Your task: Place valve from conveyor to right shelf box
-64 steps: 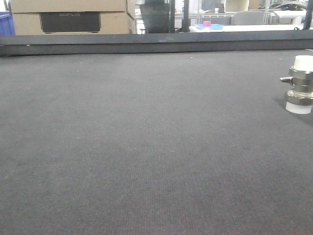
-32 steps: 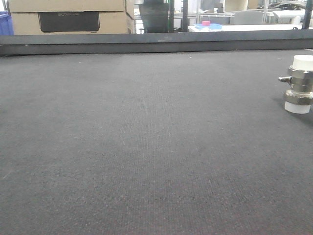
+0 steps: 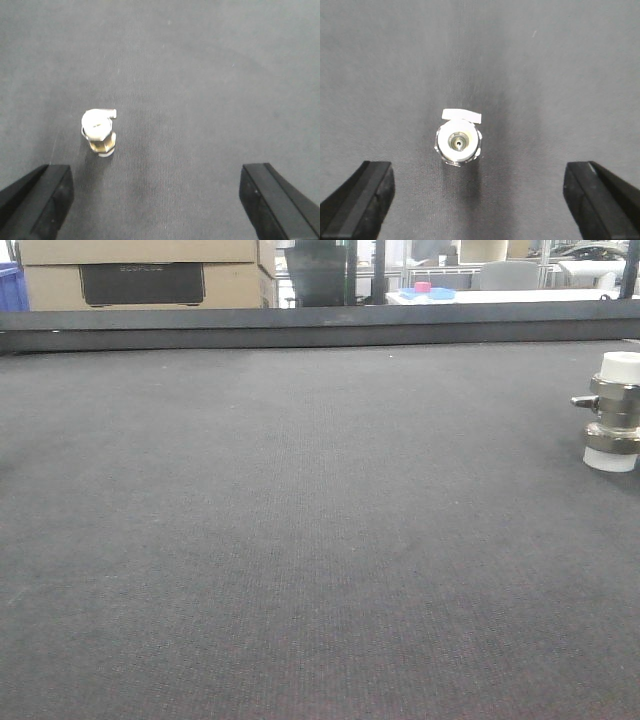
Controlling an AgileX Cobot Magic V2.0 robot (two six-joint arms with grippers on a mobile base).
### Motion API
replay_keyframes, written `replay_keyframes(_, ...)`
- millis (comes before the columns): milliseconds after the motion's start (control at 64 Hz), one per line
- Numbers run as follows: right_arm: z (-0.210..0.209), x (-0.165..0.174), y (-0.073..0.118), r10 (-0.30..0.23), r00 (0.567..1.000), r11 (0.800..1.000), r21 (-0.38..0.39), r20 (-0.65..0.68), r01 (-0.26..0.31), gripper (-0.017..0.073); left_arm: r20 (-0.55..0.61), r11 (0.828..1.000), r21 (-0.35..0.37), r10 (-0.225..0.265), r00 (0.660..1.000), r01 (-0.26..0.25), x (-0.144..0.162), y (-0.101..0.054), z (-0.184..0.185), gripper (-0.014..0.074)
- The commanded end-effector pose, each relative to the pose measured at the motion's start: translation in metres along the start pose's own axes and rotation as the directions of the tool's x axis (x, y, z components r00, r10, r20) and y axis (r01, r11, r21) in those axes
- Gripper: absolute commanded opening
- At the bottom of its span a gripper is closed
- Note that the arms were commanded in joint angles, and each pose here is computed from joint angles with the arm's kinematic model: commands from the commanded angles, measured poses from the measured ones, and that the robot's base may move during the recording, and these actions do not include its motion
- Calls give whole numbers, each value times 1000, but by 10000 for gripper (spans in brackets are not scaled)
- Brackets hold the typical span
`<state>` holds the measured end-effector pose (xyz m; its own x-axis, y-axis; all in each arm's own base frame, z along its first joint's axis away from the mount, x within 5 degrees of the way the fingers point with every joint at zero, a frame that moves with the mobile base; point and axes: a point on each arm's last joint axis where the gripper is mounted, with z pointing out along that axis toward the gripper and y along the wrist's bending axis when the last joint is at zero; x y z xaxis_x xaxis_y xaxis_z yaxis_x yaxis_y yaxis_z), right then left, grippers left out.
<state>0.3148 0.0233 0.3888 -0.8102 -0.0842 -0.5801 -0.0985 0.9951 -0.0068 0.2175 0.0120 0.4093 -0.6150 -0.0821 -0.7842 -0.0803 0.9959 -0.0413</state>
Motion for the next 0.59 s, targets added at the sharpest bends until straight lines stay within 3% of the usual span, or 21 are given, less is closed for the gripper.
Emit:
replay_keyframes(0,27,-6,0,-7,998,1000,-10,-65,6,569,1,1000,4,-3,1000,3,-2,-1,0,566)
replay_keyframes(250,119,-2,2,10,968,999,-39,-251,-21,569,-3,1000,4,-3,1000,3,-2,-1,3,566)
replay_keyframes(578,168,6,2,-12,950,999,-49,-311,-3,569,-10,1000,4,-3,1000,3,-2,-1,4,566)
